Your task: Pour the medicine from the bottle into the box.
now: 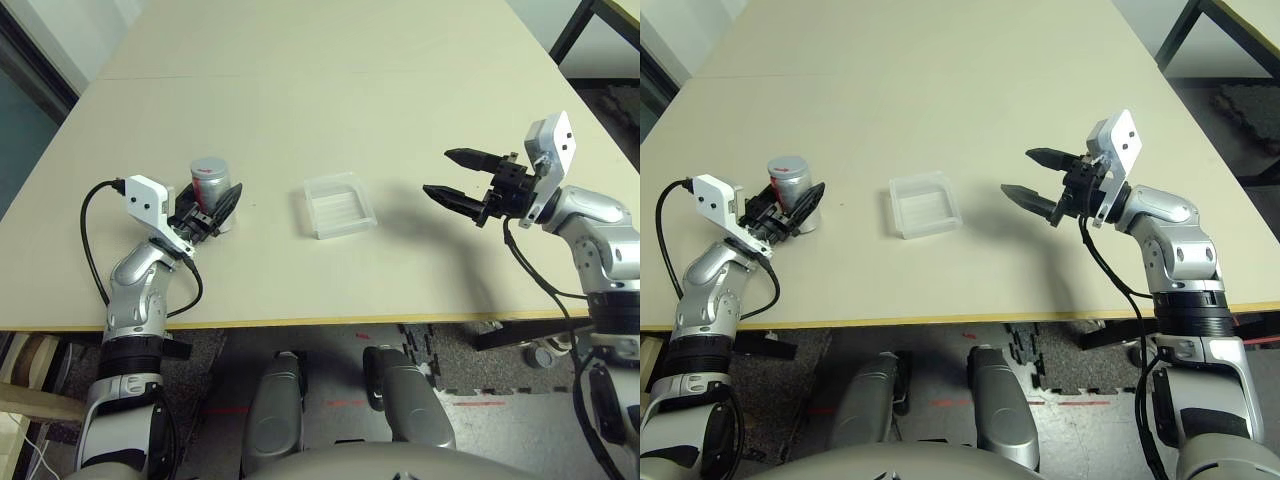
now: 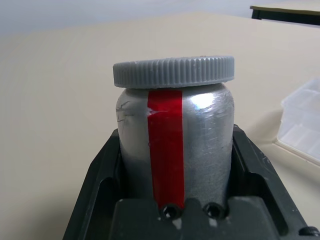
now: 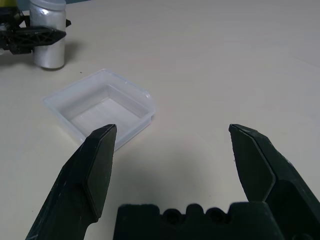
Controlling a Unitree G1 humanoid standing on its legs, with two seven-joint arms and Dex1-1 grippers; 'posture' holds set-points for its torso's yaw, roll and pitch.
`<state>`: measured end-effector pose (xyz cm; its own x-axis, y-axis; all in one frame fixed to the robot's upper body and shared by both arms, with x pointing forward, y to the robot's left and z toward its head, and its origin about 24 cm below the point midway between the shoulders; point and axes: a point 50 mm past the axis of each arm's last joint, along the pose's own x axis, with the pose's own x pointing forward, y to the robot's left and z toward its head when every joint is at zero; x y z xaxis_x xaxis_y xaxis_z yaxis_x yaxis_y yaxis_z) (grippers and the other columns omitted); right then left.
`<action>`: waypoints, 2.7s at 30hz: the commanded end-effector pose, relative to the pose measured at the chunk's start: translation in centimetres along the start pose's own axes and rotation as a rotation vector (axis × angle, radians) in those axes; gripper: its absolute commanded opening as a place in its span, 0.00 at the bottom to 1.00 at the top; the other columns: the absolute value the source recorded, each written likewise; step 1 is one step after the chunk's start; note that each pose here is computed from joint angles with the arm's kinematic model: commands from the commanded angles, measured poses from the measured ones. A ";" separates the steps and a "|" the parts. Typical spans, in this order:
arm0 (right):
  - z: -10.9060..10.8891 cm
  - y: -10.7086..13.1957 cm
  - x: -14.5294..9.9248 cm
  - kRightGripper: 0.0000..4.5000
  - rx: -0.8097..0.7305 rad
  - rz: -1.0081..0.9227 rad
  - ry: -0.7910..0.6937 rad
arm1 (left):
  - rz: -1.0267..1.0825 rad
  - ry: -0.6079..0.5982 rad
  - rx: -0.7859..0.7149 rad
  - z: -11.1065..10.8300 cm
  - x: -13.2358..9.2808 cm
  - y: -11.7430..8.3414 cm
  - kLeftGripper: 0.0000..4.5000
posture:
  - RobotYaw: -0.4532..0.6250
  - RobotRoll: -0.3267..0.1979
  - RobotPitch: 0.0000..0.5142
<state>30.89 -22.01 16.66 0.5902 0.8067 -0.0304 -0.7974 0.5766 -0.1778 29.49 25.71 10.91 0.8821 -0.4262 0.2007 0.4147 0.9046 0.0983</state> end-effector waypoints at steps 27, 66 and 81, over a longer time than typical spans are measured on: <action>3.2 1.5 3.5 1.00 0.080 0.230 -0.119 | -0.200 -0.158 -0.115 3.8 1.2 -3.3 0.60 | 0.43 0.62 0.31; 3.2 1.3 4.0 1.00 0.009 0.209 -0.120 | 0.315 -0.095 0.131 -1.6 1.0 1.1 0.60 | 0.41 0.62 0.32; 3.1 1.6 3.6 1.00 0.000 0.187 -0.114 | 0.248 -0.063 0.053 -3.2 3.2 0.1 0.60 | 0.38 0.62 0.34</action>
<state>31.61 -17.79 19.35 0.4133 0.9090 0.0542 -0.8932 0.4162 -0.1699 33.14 24.46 9.31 0.9297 -0.1985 0.3104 0.1730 0.9790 0.1081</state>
